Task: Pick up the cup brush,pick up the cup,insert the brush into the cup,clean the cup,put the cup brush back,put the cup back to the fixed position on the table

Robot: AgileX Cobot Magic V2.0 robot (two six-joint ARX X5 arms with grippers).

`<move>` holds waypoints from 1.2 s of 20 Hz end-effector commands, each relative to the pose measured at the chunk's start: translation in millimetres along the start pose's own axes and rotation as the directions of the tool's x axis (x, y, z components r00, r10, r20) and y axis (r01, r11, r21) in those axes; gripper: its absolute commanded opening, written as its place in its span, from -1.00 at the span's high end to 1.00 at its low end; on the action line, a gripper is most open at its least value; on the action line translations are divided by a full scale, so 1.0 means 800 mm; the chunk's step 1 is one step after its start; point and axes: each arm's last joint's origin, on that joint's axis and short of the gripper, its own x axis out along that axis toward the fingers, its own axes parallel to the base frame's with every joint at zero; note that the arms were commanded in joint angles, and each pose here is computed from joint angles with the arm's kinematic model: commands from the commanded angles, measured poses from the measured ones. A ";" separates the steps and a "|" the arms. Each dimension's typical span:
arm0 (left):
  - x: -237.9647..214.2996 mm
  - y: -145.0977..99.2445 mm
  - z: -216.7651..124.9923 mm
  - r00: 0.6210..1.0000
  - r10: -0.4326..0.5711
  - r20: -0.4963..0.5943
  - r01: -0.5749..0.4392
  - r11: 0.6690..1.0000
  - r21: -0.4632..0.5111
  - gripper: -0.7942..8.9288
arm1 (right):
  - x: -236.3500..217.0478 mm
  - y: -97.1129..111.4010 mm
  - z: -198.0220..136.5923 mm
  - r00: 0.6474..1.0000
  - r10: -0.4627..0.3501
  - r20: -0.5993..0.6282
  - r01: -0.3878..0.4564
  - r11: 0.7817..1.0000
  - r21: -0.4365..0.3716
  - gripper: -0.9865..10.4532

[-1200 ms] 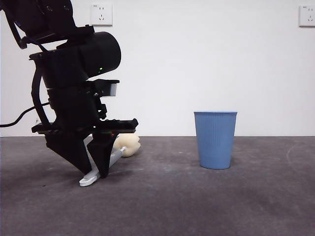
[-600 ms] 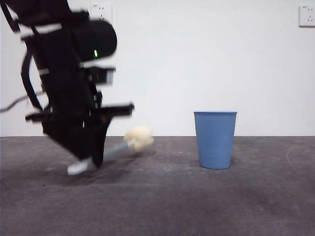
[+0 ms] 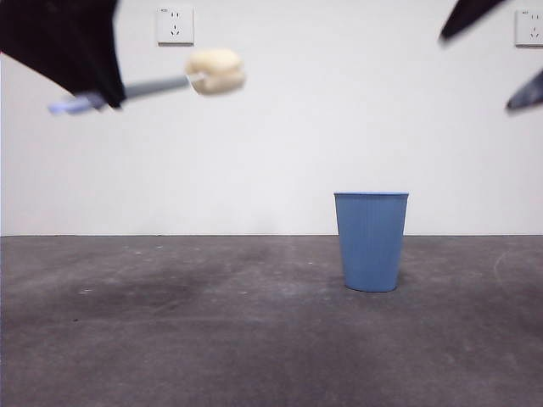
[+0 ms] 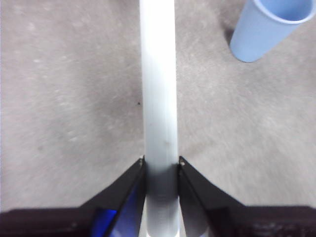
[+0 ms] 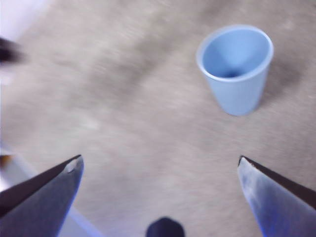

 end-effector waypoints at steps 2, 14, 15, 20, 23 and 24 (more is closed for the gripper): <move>-0.028 0.004 -0.011 1.000 -0.003 0.029 0.002 1.000 0.027 0.85 | 0.040 -0.009 -0.023 0.997 -0.070 0.031 0.070 0.998 0.009 -0.21; -0.043 0.007 -0.021 1.000 -0.002 0.004 0.001 0.999 0.032 0.85 | 0.151 -0.031 -0.058 0.968 -0.198 0.156 0.205 0.978 -0.029 -0.22; -0.043 0.007 -0.022 1.000 0.000 -0.003 0.000 0.999 0.035 0.85 | 0.160 -0.034 -0.060 0.967 -0.197 0.160 0.204 0.978 -0.031 -0.22; -0.043 0.007 -0.024 1.000 0.001 -0.014 -0.001 0.999 0.035 0.85 | 0.194 -0.047 -0.068 0.958 -0.192 0.211 0.205 0.978 -0.042 -0.22; -0.043 0.007 -0.025 1.000 0.003 -0.022 -0.002 0.999 0.036 0.85 | 0.207 -0.054 -0.074 0.955 -0.193 0.226 0.210 0.976 -0.053 -0.22; -0.043 0.007 -0.025 1.000 0.003 -0.022 -0.002 0.999 0.035 0.85 | 0.210 -0.055 -0.076 0.953 -0.192 0.232 0.212 0.975 -0.063 -0.22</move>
